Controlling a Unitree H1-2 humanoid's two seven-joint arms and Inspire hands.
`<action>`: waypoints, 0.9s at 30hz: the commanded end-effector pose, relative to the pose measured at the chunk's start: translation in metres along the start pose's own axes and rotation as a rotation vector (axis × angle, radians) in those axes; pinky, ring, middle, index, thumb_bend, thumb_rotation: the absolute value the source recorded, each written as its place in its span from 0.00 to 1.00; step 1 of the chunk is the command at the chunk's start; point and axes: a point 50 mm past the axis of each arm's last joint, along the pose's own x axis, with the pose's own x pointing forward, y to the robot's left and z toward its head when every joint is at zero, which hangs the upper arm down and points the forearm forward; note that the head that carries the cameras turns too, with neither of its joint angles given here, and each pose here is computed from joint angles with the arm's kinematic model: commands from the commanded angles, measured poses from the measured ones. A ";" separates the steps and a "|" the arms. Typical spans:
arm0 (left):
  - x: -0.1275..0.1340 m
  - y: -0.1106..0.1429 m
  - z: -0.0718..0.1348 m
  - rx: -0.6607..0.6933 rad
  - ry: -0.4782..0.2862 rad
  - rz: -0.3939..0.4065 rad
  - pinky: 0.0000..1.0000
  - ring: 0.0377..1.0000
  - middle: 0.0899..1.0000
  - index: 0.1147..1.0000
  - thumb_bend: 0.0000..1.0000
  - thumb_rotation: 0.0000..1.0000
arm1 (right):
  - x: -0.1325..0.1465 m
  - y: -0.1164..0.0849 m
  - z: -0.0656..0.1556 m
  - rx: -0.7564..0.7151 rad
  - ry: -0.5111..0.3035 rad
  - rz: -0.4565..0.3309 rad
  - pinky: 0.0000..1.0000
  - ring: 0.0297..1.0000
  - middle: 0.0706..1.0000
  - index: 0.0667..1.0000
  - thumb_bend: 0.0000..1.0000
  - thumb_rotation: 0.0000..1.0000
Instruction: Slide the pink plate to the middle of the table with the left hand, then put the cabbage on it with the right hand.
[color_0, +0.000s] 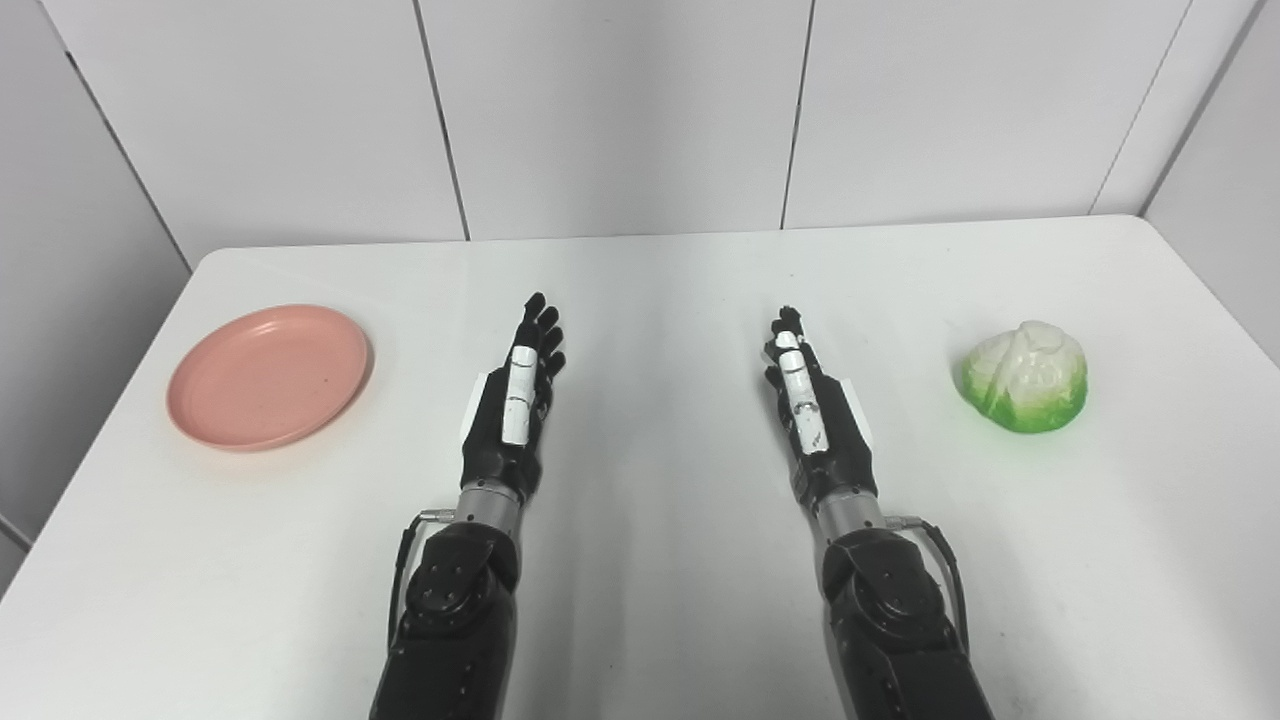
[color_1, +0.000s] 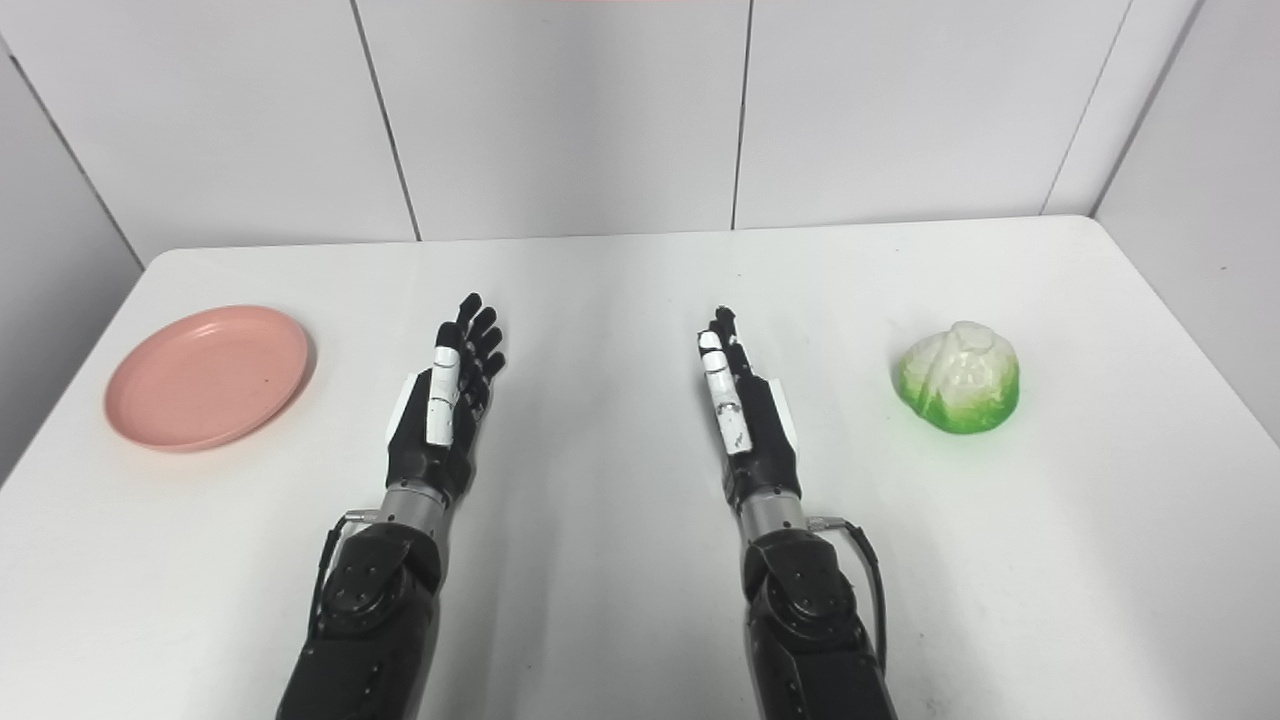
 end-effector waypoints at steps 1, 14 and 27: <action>0.000 0.000 0.000 0.013 -0.001 -0.002 1.00 1.00 1.00 1.00 0.76 1.00 | 0.006 0.005 0.009 0.004 -0.020 0.024 1.00 1.00 1.00 1.00 0.63 0.96; 0.001 -0.001 0.002 0.014 0.025 -0.011 1.00 1.00 1.00 1.00 0.79 1.00 | 0.007 0.005 0.007 -0.015 -0.014 0.019 1.00 0.99 0.99 0.99 0.65 0.96; -0.002 -0.002 -0.003 0.010 0.025 -0.031 1.00 1.00 1.00 1.00 0.79 1.00 | 0.006 0.004 0.006 -0.016 -0.004 0.018 1.00 0.99 0.99 0.99 0.64 0.96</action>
